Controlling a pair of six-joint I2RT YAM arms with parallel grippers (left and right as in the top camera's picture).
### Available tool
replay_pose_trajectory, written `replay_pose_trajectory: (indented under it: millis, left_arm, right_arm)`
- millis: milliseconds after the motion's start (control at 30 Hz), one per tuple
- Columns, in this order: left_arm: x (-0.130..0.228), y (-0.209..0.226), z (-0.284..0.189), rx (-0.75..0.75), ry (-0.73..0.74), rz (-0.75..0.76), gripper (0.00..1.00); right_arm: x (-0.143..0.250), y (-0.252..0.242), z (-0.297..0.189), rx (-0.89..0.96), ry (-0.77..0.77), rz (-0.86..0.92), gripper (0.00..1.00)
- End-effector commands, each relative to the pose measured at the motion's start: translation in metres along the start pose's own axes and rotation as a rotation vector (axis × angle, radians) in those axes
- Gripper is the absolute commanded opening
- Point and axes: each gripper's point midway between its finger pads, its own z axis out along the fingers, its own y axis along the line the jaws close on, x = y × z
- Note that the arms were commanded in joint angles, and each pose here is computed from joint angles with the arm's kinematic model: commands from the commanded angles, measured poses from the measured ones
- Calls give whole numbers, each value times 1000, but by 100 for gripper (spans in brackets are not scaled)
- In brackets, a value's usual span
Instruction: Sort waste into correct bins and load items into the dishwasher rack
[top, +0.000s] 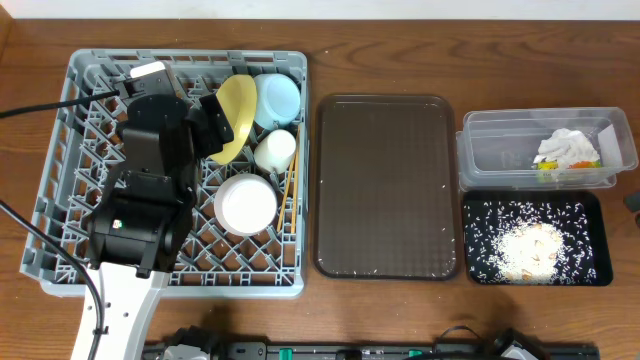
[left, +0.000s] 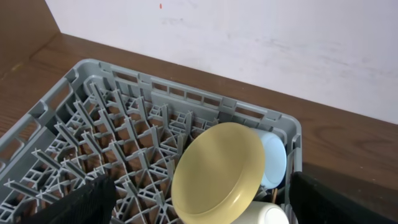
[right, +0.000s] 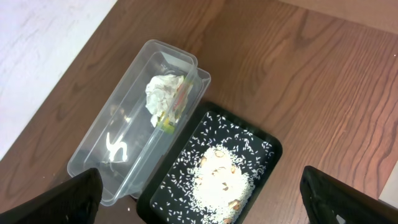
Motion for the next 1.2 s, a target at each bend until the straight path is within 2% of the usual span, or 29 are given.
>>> replay_pose_trajectory:
  millis: [0, 367, 900, 1000, 1167]
  left_arm:
    - [1, 1, 2, 0, 8, -9, 90]
    - [1, 1, 2, 0, 8, -9, 90]
    - [1, 1, 2, 0, 8, -9, 91]
    - [1, 1, 2, 0, 8, -9, 91]
    - [1, 1, 2, 0, 8, -9, 91]
  right_arm:
    - [-1, -3, 0, 9, -4, 20, 99]
    - [0, -1, 0, 4, 0, 14, 99]
    - [4, 5, 31, 33, 98, -8, 99]
    - [12, 21, 24, -21, 99, -61, 99]
    - [38, 64, -14, -218, 80, -216, 99]
